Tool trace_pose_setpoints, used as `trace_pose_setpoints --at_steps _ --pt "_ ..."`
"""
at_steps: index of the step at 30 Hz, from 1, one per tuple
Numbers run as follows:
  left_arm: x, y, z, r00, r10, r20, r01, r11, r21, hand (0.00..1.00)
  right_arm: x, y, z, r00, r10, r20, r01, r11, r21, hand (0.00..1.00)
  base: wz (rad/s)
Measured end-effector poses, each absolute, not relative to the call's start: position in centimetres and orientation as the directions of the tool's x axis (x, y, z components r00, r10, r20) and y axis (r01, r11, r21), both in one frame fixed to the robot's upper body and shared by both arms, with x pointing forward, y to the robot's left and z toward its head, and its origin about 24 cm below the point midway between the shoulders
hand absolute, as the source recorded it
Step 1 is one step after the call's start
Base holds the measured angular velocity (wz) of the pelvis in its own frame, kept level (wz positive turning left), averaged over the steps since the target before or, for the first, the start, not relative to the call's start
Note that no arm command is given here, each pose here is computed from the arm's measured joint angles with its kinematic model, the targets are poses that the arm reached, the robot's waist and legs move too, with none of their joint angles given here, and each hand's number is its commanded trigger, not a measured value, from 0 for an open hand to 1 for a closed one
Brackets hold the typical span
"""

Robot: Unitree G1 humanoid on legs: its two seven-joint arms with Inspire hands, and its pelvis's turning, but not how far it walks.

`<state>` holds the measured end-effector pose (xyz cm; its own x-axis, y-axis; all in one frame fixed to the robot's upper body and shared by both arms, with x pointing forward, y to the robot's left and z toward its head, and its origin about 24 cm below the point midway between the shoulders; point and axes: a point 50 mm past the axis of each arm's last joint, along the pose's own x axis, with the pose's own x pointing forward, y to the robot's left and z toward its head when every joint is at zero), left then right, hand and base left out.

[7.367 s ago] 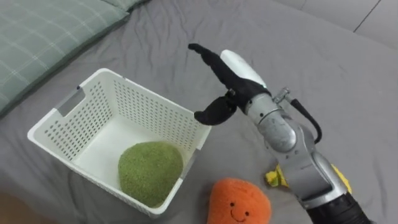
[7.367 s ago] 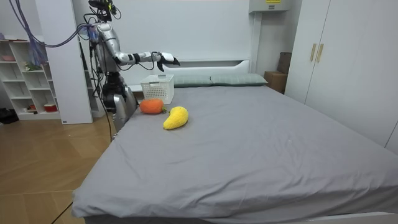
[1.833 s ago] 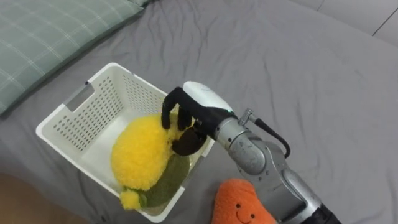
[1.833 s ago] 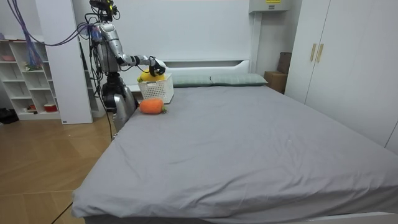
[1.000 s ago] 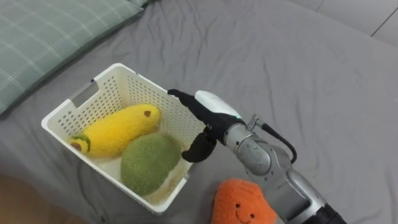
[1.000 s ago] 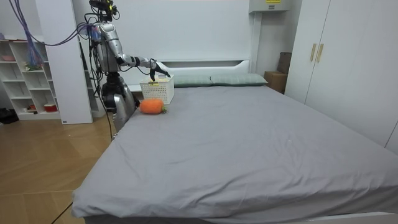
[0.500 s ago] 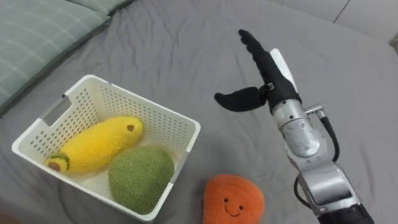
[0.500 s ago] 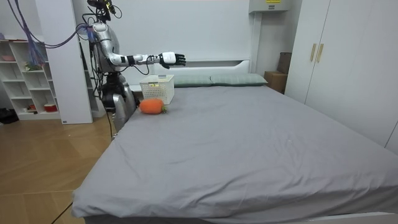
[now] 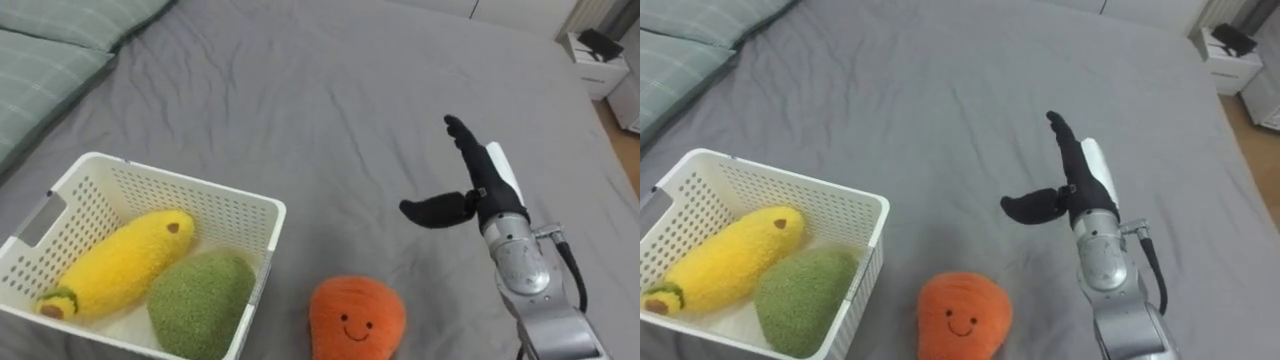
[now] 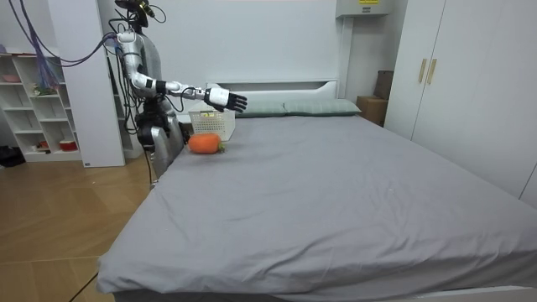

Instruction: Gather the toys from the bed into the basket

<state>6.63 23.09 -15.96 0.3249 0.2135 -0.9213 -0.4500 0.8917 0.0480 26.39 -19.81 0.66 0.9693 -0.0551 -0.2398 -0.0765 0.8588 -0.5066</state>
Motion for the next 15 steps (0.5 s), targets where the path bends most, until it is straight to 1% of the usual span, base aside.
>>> trace_pose_setpoints --at_steps 5,8,12,15 --pt "6.6 22.9 -16.0 0.321 0.215 -0.922 -0.439 0.897 0.057 0.0 26.0 -20.1 -0.9 0.942 -0.032 -0.335 -0.147 0.856 -0.496 0.0 0.01" --pt "6.6 22.8 -16.0 0.321 0.213 -0.923 -0.436 0.898 0.056 0.0 25.2 -20.2 -2.9 0.902 -0.027 -0.43 -0.203 0.854 -0.48 0.0 0.06" --pt "6.7 22.7 -16.1 0.321 0.21 -0.924 -0.422 0.905 0.059 0.0 24.7 -19.8 -4.0 0.876 -0.006 -0.482 -0.253 0.846 -0.469 0.0 0.0" --pt "6.7 22.6 -16.1 0.321 0.207 -0.924 -0.405 0.912 0.064 0.0 24.4 -19.0 -4.5 0.862 0.03 -0.506 -0.309 0.822 -0.478 0.0 0.0"
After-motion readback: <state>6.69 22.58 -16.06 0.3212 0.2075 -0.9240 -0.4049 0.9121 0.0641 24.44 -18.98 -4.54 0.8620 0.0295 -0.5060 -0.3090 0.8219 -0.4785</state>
